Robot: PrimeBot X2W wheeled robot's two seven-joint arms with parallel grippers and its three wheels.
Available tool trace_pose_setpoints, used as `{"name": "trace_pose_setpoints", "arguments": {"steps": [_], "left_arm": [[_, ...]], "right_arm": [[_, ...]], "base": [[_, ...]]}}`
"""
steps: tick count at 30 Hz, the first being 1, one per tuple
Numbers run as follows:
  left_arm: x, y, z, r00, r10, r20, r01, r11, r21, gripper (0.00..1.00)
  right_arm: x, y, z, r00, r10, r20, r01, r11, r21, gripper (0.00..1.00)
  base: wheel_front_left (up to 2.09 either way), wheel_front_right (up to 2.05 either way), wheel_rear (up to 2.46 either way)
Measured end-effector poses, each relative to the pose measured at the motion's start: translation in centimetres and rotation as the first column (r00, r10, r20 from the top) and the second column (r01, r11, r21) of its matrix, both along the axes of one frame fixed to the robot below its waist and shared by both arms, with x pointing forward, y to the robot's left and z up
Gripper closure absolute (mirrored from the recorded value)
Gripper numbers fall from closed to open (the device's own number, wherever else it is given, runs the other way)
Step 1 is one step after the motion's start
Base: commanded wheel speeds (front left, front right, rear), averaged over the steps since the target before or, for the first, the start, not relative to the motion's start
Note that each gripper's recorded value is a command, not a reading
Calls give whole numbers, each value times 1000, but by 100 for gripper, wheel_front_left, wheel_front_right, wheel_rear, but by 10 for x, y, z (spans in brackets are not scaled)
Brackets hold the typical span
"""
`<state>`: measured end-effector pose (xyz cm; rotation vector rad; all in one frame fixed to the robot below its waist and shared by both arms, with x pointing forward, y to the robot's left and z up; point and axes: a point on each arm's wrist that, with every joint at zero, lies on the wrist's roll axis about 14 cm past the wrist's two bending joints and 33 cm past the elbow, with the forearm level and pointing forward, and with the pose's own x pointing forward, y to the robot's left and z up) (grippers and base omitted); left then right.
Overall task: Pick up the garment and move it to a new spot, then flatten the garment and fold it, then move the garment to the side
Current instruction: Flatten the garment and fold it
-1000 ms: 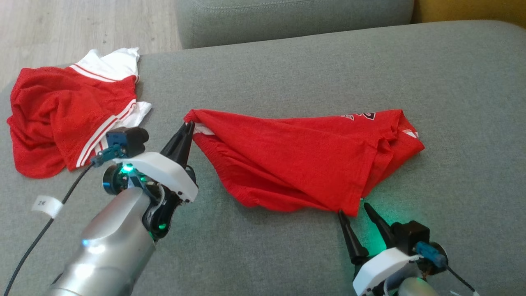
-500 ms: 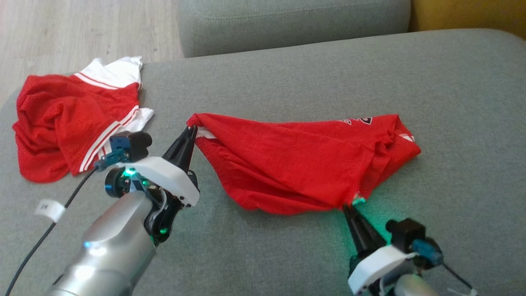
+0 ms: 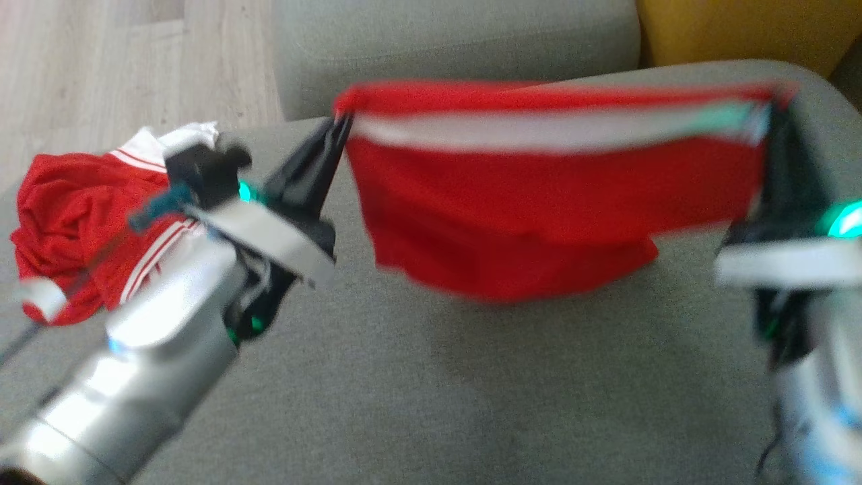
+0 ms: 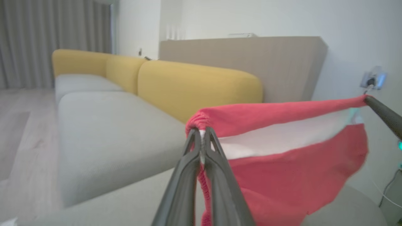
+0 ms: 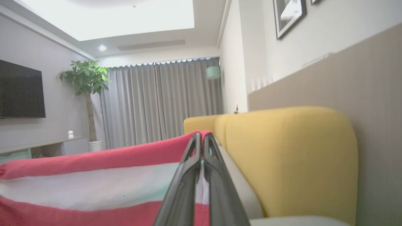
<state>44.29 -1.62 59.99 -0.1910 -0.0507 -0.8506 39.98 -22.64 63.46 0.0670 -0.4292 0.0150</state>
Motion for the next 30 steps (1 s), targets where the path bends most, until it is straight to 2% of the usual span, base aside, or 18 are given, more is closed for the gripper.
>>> {"name": "trace_pose_setpoints", "arguments": {"steps": [1,2,6,12,16,18,20,22,24,27,30], "left_arm": [[2,-4,14,999,-24,40,24,1000,-2,100],[2,-4,14,999,-24,40,24,1000,-2,100],[23,-11,56,980,-68,187,60,997,48,100],[83,-13,90,945,-22,327,-6,997,82,100],[118,-12,137,896,65,439,-56,998,-32,100],[125,-10,160,862,99,498,-56,993,-101,100],[129,-11,161,845,114,523,-51,990,-133,100],[131,-15,141,862,109,496,-44,989,-141,100],[125,-25,101,893,64,445,-23,995,-97,100],[96,-38,30,943,-37,332,39,999,-1,100],[67,-35,-27,975,-79,207,70,996,52,100]], "right_arm": [[7,-6,18,999,-6,38,7,999,-35,100],[7,-6,18,999,-6,38,7,999,-35,100],[51,-27,61,996,-20,91,29,995,-91,100],[125,-34,89,997,-24,77,35,990,-136,100],[156,-33,128,985,-22,170,49,986,-157,100],[160,-31,150,970,-18,242,62,982,-176,100],[162,-30,157,960,-13,281,68,980,-188,100],[162,-30,146,964,-9,267,65,978,-200,100],[159,-31,120,977,-9,211,55,976,-212,100],[146,-36,61,997,-16,75,31,979,-202,100],[123,-44,-5,996,-32,-82,18,987,-163,100]], "base": [[0,0,0],[0,0,0],[0,0,0],[0,0,0],[0,0,0],[0,0,0],[0,0,0],[0,0,0],[0,0,0],[0,0,0],[0,0,0]]}}
